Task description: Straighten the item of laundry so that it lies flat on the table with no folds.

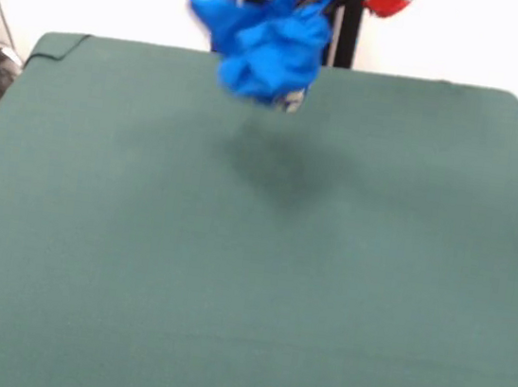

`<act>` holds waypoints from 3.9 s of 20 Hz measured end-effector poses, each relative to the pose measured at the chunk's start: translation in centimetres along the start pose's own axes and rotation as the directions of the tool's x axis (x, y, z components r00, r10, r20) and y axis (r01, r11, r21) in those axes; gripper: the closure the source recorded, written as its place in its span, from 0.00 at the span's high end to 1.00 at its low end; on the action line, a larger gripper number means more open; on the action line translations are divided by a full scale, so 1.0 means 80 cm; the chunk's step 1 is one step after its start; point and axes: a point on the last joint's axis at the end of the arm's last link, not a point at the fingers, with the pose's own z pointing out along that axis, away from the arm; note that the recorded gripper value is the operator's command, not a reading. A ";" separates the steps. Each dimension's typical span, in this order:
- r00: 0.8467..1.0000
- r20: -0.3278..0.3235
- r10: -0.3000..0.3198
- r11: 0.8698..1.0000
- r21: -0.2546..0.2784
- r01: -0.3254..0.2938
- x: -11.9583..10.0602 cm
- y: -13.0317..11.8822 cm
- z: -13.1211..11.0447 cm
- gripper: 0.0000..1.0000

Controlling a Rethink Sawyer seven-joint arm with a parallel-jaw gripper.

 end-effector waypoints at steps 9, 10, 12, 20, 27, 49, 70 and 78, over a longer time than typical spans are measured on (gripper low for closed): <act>0.747 0.620 0.239 0.971 -0.154 -0.182 -0.098 -0.008 0.052 0.00; 0.746 0.606 0.276 0.961 -0.194 -0.198 -0.101 -0.009 0.072 0.00; 0.785 0.472 0.401 0.907 -0.326 -0.267 -0.094 -0.013 0.166 0.00; 0.808 0.289 0.514 0.818 -0.449 -0.359 -0.058 -0.006 0.272 0.00; 0.799 0.361 0.481 0.846 -0.430 -0.315 -0.056 0.055 0.233 0.00; 0.734 0.496 0.464 0.883 -0.328 -0.336 -0.033 0.150 0.184 1.00; 0.534 0.679 0.503 0.852 -0.285 -0.439 -0.047 0.124 0.033 1.00; 0.485 0.717 0.500 0.843 -0.276 -0.462 -0.057 0.097 0.006 1.00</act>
